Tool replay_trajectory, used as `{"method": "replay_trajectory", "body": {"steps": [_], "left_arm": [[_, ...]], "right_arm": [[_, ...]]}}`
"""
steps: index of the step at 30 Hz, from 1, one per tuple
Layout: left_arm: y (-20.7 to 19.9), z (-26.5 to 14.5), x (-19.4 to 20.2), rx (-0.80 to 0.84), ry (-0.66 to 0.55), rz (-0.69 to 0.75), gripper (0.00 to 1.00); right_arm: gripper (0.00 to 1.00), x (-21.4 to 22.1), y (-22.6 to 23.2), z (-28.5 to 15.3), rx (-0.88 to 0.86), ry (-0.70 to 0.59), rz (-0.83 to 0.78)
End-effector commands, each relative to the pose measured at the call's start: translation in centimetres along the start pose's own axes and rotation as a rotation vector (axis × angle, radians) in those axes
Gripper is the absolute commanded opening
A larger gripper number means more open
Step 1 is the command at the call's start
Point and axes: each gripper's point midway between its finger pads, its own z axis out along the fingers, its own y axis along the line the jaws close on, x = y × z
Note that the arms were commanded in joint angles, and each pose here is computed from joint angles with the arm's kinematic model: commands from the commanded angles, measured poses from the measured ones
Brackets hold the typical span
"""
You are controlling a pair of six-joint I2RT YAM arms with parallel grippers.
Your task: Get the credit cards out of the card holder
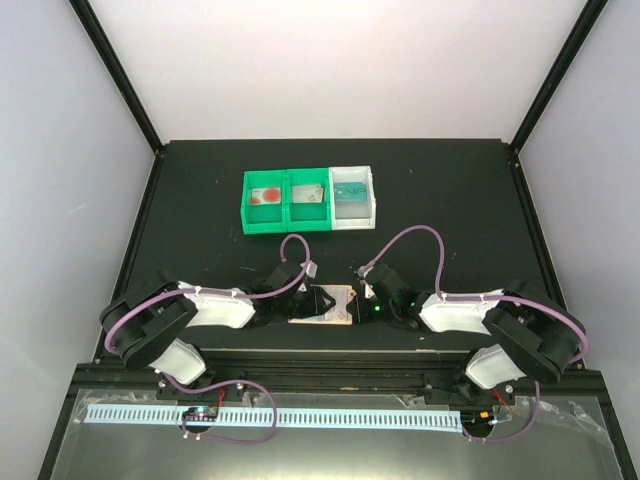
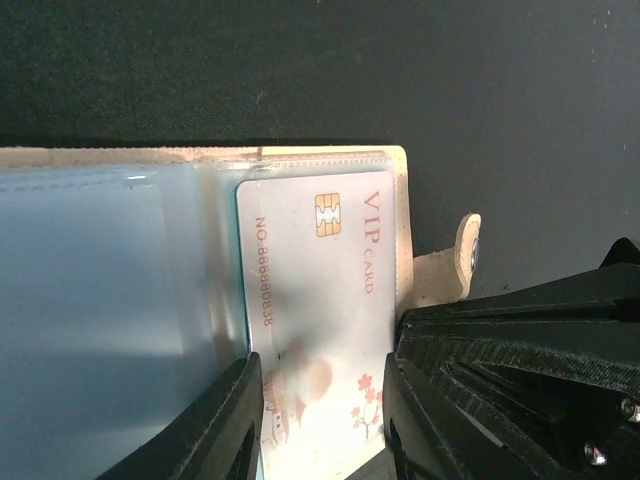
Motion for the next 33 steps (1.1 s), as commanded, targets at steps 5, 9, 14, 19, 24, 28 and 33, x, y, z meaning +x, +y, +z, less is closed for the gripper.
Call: {"method": "replay_trajectory", "body": {"steps": [5, 9, 14, 19, 24, 28, 33], "left_arm": [[-0.9, 0.0, -0.6, -0.006, -0.012, 0.013, 0.35], [-0.8, -0.6, -1.1, -0.056, -0.044, 0.038, 0.37], [-0.9, -0.4, -1.0, -0.067, -0.031, 0.045, 0.38], [-0.9, 0.4, -0.5, -0.066, -0.002, 0.046, 0.38], [-1.1, 0.7, -0.2, -0.069, 0.016, 0.043, 0.41], [-2.1, 0.6, 0.0, -0.025, 0.026, 0.03, 0.41], [-5.0, -0.8, -0.5, 0.129, -0.012, 0.009, 0.38]], "right_arm": [[0.03, 1.9, -1.7, 0.5, 0.053, 0.053, 0.007], [0.03, 1.9, -1.7, 0.4, 0.053, 0.052, 0.007], [0.03, 2.0, -1.8, 0.4, 0.052, 0.051, 0.009], [0.03, 2.0, -1.7, 0.4, 0.05, 0.049, 0.008], [0.03, 2.0, -1.8, 0.3, 0.051, 0.048, 0.008], [0.03, 2.0, -1.8, 0.3, 0.051, 0.048, 0.008], [0.03, 2.0, -1.9, 0.3, 0.052, 0.044, 0.007]]}}
